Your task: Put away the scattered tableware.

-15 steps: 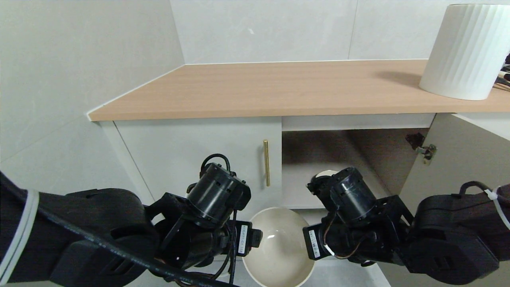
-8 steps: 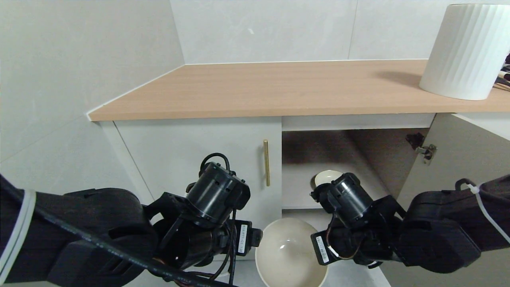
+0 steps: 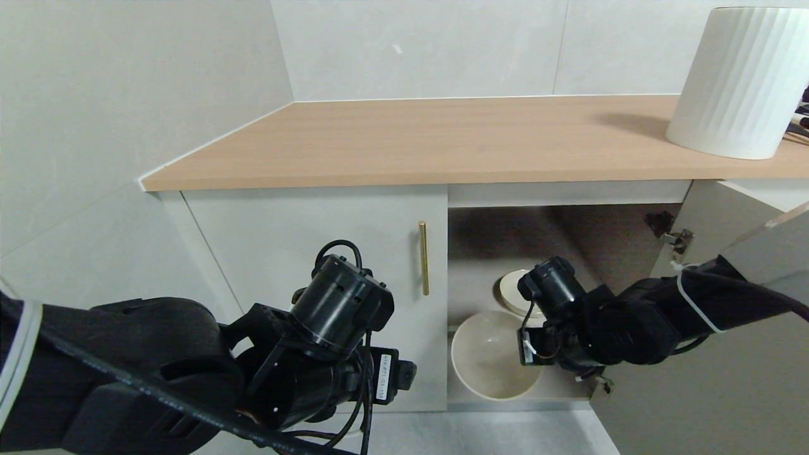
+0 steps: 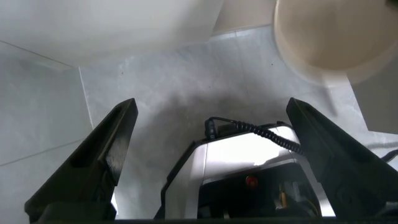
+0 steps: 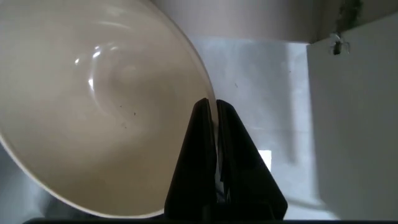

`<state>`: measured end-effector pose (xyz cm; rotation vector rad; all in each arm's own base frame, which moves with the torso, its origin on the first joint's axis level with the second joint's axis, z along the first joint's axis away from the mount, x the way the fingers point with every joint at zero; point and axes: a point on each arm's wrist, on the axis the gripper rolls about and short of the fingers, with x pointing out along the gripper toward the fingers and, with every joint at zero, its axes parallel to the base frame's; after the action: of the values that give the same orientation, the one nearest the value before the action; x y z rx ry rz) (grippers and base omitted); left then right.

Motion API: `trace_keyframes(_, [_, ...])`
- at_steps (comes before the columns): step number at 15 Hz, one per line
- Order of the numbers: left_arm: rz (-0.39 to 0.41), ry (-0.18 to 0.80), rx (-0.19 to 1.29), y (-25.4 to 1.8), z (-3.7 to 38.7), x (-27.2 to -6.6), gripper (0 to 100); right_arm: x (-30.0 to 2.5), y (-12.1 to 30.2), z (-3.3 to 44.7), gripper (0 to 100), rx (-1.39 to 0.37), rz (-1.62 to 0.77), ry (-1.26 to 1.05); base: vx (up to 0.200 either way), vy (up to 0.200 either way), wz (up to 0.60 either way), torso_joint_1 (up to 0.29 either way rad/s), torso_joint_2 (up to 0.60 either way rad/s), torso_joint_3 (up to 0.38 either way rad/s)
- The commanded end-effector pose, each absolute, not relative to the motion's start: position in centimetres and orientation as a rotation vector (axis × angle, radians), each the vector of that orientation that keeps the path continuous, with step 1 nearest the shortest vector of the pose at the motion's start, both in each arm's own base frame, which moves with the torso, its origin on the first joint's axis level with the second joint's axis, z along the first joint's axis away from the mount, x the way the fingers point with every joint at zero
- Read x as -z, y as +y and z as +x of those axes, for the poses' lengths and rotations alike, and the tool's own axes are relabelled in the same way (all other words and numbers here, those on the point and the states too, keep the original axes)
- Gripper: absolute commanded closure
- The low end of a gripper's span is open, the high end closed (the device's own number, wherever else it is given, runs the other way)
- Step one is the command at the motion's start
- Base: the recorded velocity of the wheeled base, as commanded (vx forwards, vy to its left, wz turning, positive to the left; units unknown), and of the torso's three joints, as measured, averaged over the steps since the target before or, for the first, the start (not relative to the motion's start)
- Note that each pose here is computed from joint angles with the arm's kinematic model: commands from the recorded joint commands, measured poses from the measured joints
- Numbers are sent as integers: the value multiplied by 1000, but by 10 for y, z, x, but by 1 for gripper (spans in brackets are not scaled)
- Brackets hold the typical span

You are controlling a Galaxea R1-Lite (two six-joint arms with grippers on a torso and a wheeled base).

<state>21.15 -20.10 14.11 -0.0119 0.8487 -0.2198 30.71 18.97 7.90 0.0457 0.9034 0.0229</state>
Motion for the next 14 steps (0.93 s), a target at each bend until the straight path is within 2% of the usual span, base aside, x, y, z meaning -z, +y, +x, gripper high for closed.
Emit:
trace_keyframes(1, [-13, 844, 218, -201, 211, -142, 0, -77, 183, 328, 100, 39, 123, 885, 0, 0, 0, 0, 0, 0])
trace_keyframes(7, [-13, 837, 208, -200, 212, -143, 0, -92, 160, 371, 100, 159, 380, 757, 0, 0, 0, 0, 0, 0])
trace_keyframes(14, [-15, 836, 207, -200, 212, -143, 0, -84, 138, 400, 100, 240, 473, 728, 0, 0, 0, 0, 0, 0])
